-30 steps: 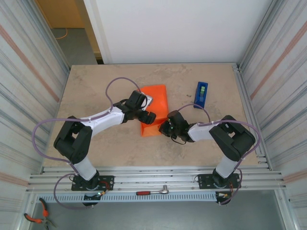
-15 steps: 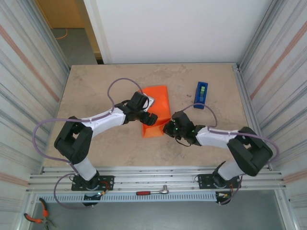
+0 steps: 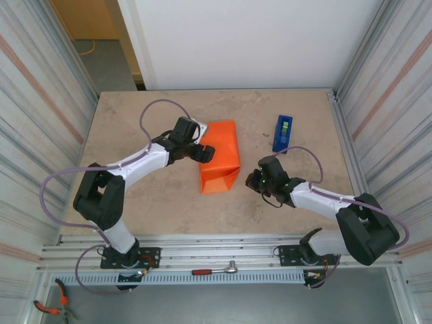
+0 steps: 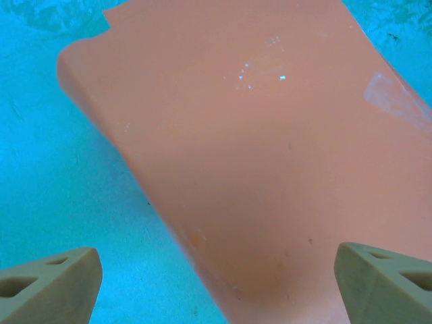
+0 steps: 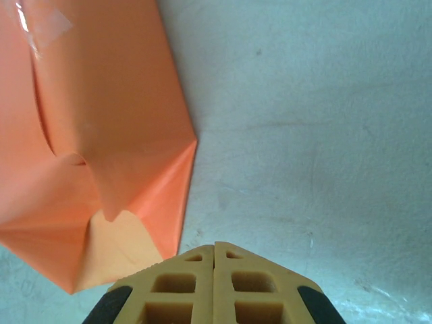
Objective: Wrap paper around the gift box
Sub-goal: Fold the wrapping paper for the gift box.
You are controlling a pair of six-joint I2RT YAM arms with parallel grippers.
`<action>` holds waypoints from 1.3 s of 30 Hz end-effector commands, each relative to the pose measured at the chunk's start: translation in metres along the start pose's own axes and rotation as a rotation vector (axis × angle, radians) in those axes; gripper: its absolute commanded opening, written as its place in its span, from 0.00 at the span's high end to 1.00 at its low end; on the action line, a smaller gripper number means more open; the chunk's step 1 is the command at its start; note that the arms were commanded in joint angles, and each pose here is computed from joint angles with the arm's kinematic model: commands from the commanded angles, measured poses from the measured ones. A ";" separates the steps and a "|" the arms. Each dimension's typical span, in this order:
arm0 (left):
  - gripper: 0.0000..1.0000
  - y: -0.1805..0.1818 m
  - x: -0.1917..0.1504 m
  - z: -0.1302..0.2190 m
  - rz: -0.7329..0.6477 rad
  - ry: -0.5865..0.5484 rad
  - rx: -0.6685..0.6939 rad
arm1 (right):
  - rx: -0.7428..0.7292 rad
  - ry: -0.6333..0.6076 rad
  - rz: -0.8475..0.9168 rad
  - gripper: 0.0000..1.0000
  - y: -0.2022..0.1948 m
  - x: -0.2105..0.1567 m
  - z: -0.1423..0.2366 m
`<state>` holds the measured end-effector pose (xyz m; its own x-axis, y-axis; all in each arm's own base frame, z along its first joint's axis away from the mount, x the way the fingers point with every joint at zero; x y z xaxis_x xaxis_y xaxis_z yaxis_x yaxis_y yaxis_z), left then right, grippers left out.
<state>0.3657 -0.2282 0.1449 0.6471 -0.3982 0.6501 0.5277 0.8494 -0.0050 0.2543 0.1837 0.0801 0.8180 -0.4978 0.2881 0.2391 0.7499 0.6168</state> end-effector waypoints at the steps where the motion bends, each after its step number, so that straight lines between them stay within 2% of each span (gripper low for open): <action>1: 0.10 0.004 -0.003 -0.007 -0.025 0.033 0.017 | 0.032 0.053 0.036 1.00 0.009 -0.004 -0.005; 22: 0.11 -0.003 -0.023 -0.022 -0.059 0.095 0.006 | 0.127 0.053 0.024 1.00 0.060 -0.001 -0.052; 33: 0.11 -0.010 -0.019 -0.018 -0.071 0.082 -0.002 | 0.130 0.074 0.000 1.00 0.052 -0.012 -0.062; 39: 0.10 -0.008 0.001 -0.002 -0.056 0.026 0.004 | 0.100 0.084 0.008 1.00 0.042 -0.021 -0.062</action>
<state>0.3587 -0.2362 0.1178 0.6593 -0.4691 0.5876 0.5691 0.8221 0.0178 0.2862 0.2531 0.0590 0.8617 -0.4414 0.2503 0.1618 0.7066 0.6889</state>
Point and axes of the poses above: each hand's point on the last joint's axis, 136 mm out from that joint toward the fingers, its own z axis back along the fingers, its own y axis along the line the jaws close on, x = y × z, the point moved 3 cm from there along z, back along the fingers, and after that the axes turned 3 degrees about -z, right-handed, at the moved point
